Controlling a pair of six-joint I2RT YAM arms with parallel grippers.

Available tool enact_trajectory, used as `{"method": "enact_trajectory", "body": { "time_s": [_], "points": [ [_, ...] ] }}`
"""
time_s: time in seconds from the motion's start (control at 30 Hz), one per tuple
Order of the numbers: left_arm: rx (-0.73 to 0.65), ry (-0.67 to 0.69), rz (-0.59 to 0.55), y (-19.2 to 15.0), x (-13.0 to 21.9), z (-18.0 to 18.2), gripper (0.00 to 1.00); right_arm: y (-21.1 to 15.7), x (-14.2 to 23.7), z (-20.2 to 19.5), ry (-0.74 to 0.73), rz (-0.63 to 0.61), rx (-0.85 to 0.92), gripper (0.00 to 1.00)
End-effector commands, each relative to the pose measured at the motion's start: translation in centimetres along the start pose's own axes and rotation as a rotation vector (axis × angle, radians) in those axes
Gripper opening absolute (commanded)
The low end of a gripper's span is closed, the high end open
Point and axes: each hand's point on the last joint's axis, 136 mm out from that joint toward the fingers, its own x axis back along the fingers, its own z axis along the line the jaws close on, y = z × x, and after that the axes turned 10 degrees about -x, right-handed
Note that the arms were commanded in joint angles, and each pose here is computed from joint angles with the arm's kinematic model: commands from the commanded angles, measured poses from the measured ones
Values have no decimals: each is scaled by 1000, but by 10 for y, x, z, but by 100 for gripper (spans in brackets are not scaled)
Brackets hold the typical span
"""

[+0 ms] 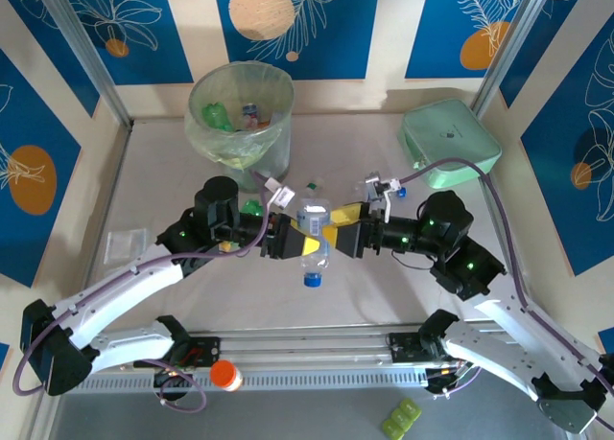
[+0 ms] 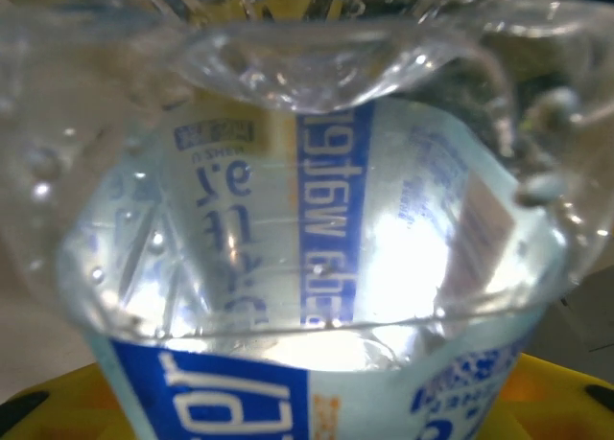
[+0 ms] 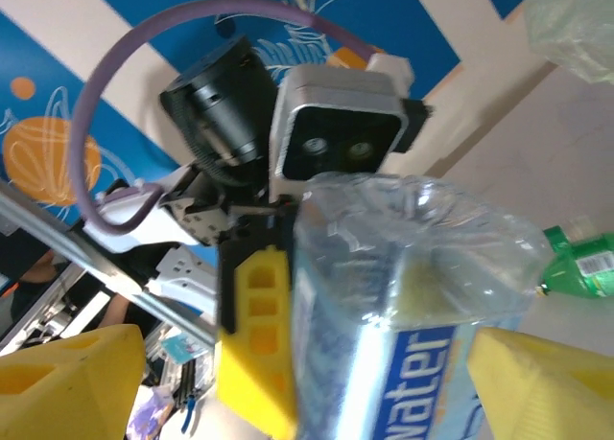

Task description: Put the plastic bottles in the bin

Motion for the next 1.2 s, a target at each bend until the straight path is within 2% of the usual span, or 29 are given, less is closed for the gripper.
{"method": "enact_trajectory", "body": {
  "time_s": [0.0, 0.23, 0.3, 0.43, 0.53, 0.6, 0.73, 0.83, 1.07, 1.17],
  "points": [
    [-101, -124, 7, 5, 0, -34, 53, -1, -7, -22, -112, 5, -46, 88],
    [-107, -130, 18, 3, -1, -34, 52, -3, -6, -30, -138, 12, -51, 86],
    [-105, -137, 21, 3, -1, -34, 51, -5, -8, -24, -86, 25, -54, 81],
    [-89, -148, 41, -1, -4, -31, 51, -9, -10, 6, 113, 49, -52, 71],
    [-91, -148, 40, -1, -4, -32, 53, -6, -8, 13, 153, 25, -69, 60],
    [-99, -142, 32, 2, -3, -33, 58, -5, -5, 13, 153, 7, -73, 59],
    [-118, -95, 0, 8, -1, -30, 80, 3, 1, 10, 116, -59, -88, 58],
    [-120, -73, -36, 10, -1, -28, 90, 9, 7, 3, 78, -131, -110, 58],
    [-107, -64, -39, 9, -9, -23, 93, 14, 13, -8, -3, -212, -91, 55],
    [-111, -62, -28, 8, -14, -23, 89, 16, 15, -17, -40, -245, -102, 55]
  ]
}}
